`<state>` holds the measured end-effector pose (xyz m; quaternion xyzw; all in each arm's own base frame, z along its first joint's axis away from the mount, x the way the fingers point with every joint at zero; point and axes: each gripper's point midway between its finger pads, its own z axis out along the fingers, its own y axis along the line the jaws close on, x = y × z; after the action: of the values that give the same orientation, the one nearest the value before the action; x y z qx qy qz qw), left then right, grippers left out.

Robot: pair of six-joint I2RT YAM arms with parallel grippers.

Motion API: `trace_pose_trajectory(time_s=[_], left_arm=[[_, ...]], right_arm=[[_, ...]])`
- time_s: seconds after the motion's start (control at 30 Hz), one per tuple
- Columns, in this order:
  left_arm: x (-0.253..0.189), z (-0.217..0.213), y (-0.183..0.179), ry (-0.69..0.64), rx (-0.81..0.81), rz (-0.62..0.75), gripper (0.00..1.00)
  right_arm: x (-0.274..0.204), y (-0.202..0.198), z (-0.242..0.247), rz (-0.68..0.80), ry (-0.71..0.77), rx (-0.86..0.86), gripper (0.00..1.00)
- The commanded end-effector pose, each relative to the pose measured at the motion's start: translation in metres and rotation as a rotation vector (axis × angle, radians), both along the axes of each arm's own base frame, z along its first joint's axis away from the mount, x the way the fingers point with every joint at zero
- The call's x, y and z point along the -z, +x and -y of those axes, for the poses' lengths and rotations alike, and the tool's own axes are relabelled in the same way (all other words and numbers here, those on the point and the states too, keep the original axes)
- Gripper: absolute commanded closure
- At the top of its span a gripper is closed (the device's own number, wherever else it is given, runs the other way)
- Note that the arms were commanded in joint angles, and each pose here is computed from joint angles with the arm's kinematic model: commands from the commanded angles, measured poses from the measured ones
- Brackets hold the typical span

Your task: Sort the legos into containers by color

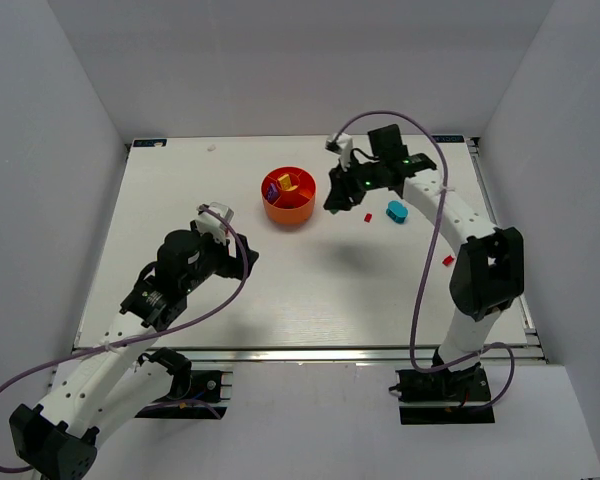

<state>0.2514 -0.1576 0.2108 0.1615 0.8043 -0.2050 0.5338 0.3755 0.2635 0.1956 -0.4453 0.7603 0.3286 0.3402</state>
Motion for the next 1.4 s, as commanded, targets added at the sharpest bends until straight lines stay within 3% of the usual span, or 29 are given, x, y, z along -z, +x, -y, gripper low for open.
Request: trace_pose_trajectory(time_s=[0.0,0.4,0.87,1.2,1.37], left_arm=[[0.004,-0.011,0.008,0.017,-0.077,0.001,0.11],[0.003,-0.019,0.01,0.02,-0.122,0.01,0.11],[-0.002,-0.017,0.008,0.008,-0.111,0.022,0.11],[-0.005,-0.014,0.005,-0.001,-0.094,0.029,0.11],[-0.005,-0.015,0.004,-0.001,-0.094,0.031,0.11]], right_arm=[[-0.023,0.023,-0.038,0.026,0.086,0.07,1.0],[-0.017,0.062,-0.112,0.211,0.167,0.268,1.0],[0.015,0.088,-0.111,0.245,0.157,0.507,0.99],[0.031,0.091,-0.113,0.251,0.119,0.524,0.76],[0.035,0.084,-0.115,0.24,0.115,0.501,0.54]])
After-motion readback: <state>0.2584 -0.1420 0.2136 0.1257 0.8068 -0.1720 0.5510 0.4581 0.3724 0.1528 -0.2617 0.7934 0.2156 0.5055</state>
